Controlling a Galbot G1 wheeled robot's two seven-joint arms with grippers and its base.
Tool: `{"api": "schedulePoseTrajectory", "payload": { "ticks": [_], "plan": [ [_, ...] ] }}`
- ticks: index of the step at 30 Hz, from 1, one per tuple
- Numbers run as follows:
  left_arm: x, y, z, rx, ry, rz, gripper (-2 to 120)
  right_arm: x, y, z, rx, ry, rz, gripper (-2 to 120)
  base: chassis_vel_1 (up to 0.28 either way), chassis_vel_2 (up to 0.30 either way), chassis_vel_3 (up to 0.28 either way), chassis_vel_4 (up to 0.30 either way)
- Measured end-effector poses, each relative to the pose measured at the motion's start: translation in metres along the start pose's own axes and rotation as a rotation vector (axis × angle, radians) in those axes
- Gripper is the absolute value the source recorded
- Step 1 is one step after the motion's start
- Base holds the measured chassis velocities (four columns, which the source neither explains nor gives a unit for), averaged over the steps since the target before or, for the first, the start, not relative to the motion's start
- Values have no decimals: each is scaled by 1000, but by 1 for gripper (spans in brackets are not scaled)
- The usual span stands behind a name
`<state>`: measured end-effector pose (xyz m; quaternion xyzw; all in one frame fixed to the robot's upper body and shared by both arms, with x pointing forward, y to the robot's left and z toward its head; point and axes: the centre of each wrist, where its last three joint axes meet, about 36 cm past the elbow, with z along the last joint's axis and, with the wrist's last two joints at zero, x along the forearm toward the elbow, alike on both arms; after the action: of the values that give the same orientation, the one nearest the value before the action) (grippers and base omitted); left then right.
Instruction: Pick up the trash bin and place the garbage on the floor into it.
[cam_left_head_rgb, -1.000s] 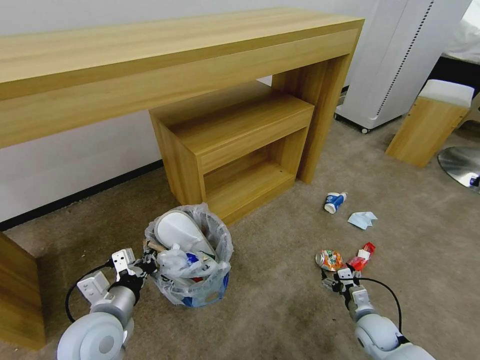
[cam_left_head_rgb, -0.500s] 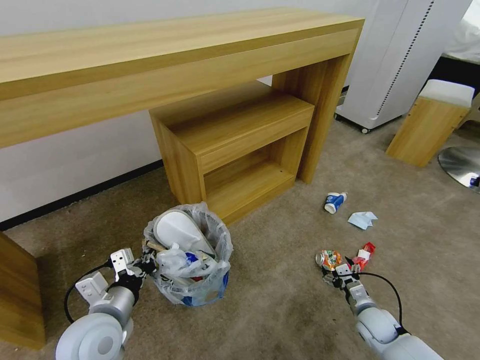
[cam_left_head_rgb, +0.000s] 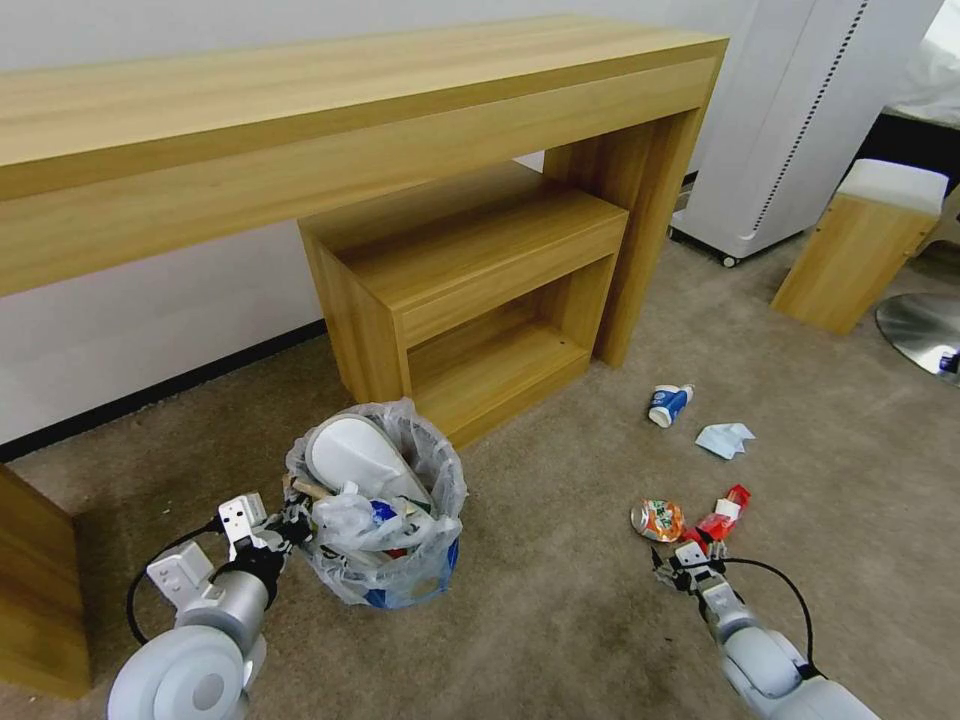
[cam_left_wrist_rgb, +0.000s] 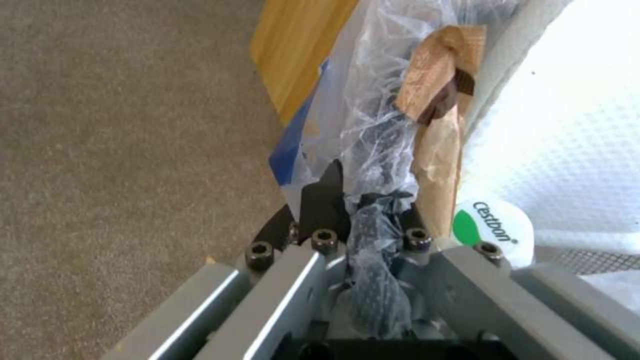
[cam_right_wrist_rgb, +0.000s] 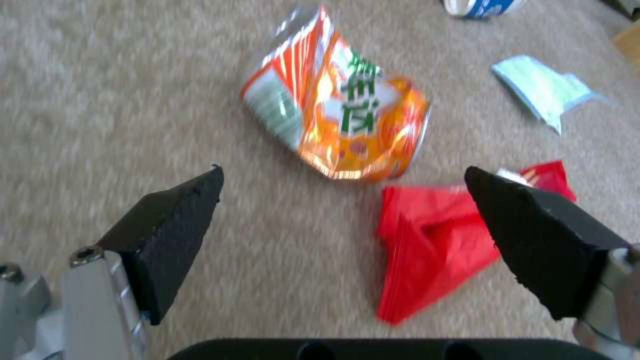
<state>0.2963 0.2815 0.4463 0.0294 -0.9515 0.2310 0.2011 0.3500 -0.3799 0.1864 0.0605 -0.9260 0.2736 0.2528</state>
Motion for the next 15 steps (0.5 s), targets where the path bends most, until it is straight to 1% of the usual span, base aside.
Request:
{"api": "schedulePoseTrajectory", "payload": {
  "ticks": [5,15],
  "plan": [
    [0,0,0,1,0,-1,1,0,-2,4,5,5,2,92,0,0,0,0],
    [3,1,0,1,-3,-5,1,-14,-7,-4,12,-5,11,92,0,0,0,0]
  ]
}}
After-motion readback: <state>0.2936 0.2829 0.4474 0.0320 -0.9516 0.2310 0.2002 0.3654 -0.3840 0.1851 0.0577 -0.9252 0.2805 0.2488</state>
